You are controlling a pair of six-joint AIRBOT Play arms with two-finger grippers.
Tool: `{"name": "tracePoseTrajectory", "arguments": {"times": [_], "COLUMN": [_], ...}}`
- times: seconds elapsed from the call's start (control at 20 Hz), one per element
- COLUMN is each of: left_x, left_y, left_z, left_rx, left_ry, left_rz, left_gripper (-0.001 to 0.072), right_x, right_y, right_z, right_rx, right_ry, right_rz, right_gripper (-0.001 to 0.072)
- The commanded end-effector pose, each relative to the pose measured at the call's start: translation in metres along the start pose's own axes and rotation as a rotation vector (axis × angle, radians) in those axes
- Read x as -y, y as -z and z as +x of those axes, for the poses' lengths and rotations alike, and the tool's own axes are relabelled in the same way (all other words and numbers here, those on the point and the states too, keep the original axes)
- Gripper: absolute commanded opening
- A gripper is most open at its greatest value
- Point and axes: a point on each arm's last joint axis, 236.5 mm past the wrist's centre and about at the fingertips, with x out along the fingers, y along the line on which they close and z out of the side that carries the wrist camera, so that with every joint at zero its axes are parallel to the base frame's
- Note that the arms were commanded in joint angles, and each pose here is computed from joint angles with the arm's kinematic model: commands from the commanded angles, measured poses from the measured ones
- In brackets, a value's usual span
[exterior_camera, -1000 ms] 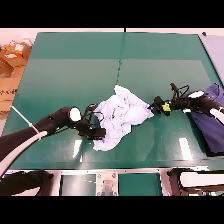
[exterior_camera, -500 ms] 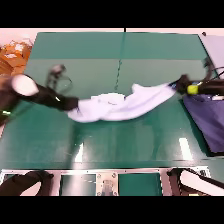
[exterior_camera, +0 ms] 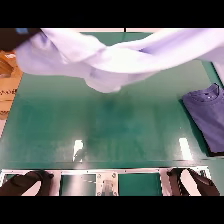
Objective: Fold the shirts.
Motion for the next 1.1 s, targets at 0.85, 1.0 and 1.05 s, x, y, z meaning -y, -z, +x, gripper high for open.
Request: {"name": "tracePoseTrajectory", "arguments": {"times": [0.85,1.0,1.05], "left_x": [-0.154,-0.158,-0.157], "left_y": [0.205,0.241,0.241], "left_z": [0.386,0.393,0.388], "left_rx": [-0.306,-0.391,-0.413], "left_ry": [0.072,0.076,0.093], "left_rz": [-0.562,-0.588,-0.591], "left_gripper": [0.0028,0.0438,0.0661], "right_x": [0.314,0.34,0.346], "right_y": [0.445,0.454,0.444], "right_z": [0.071,0.092,0.099], "right_rx": [-0.673,-0.679,-0.669], "right_ry": [0.406,0.4,0.39], "right_rz": [0.719,0.736,0.715], "right_gripper": [0.0014,0.003,0.0203]}}
